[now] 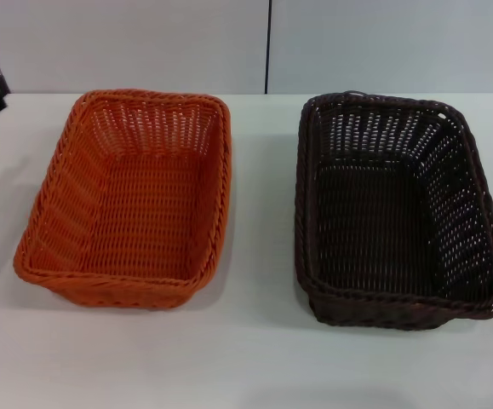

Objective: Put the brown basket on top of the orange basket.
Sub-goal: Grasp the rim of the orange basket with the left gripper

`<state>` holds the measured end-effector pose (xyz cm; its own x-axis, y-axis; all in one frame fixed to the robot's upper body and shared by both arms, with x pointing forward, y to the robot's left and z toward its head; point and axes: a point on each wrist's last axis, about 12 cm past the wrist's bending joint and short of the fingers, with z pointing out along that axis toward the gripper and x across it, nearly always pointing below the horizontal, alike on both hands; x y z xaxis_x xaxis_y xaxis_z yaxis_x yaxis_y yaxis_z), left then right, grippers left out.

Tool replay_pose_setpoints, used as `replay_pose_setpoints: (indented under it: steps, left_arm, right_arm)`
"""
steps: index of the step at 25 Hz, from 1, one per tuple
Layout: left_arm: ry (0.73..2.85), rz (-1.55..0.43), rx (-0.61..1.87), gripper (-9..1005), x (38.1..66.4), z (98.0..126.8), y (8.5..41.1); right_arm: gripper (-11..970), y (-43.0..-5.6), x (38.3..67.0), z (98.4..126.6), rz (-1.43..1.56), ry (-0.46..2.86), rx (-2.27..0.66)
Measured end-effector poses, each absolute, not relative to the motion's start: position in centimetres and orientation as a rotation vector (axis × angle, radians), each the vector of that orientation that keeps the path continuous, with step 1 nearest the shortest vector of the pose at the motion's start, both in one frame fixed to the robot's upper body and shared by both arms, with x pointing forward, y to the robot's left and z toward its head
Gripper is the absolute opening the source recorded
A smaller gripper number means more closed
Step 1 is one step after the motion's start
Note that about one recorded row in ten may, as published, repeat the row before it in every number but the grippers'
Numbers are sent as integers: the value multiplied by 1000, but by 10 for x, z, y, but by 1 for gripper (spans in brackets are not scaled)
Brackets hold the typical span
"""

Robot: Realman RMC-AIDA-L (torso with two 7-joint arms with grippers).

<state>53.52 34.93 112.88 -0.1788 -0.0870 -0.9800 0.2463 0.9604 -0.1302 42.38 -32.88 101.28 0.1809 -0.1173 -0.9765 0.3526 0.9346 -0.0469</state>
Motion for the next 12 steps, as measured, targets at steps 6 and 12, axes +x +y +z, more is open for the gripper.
replay_pose_setpoints:
  steps: [6,12]
  left_arm:
    - [1790,-317,207,800,549,1138,343]
    - [1826,-210,276,800,561,1137,338]
  right_arm:
    - [824,-328,426,1013,-331,1353,204]
    - [824,-327,428,1014,-327,1350,202]
